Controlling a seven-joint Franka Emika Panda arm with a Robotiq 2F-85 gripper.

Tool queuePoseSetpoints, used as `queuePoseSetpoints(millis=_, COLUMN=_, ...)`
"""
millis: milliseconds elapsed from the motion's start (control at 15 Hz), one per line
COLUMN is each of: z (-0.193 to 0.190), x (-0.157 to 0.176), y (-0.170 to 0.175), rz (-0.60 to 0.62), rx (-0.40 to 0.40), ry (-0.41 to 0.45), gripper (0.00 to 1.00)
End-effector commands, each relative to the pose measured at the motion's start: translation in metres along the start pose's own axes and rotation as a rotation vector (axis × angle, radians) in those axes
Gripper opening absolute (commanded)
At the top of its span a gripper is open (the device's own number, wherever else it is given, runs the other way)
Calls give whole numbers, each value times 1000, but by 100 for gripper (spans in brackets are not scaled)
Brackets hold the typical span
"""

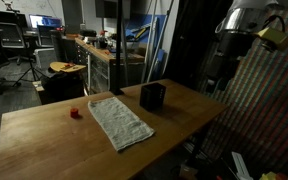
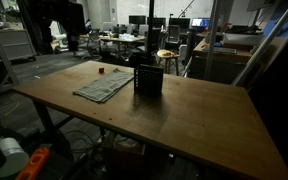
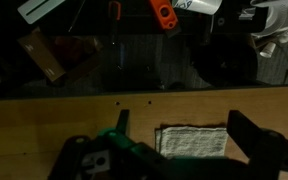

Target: Pick up the cloth and put it in the box

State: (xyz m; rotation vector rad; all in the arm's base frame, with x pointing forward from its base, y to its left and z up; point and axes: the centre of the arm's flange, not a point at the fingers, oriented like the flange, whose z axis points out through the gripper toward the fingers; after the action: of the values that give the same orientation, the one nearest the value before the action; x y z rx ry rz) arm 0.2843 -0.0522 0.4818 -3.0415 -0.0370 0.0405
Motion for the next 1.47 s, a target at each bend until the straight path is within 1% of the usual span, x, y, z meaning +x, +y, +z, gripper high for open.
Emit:
queuePoseSetpoints(millis=0, z=0, x=0, y=0, rz=0, rx=0, ry=0, gripper=100)
queuePoseSetpoints(millis=533, z=0, x=0, y=0, rz=0, rx=0, ry=0, gripper=100)
queuePoseSetpoints(millis=733, z=10, x=10, y=-7, rz=-31, rx=-13, ry=-32, gripper=100)
queuePoseSetpoints(millis=933, z=26, x=27, y=-25, rz=-82, rx=-37, ry=-64, gripper=100)
queuePoseSetpoints(millis=1067, z=37, x=42, y=-42, rz=-122, rx=-50, ry=-60, gripper=100)
queuePoseSetpoints(millis=1200, z=47, x=59, y=-61, rz=-163, rx=-66, ry=-30, gripper=100)
queuePoseSetpoints(millis=1400, z=62, x=88, y=-86, rz=-216, rx=-70, ry=36, gripper=100)
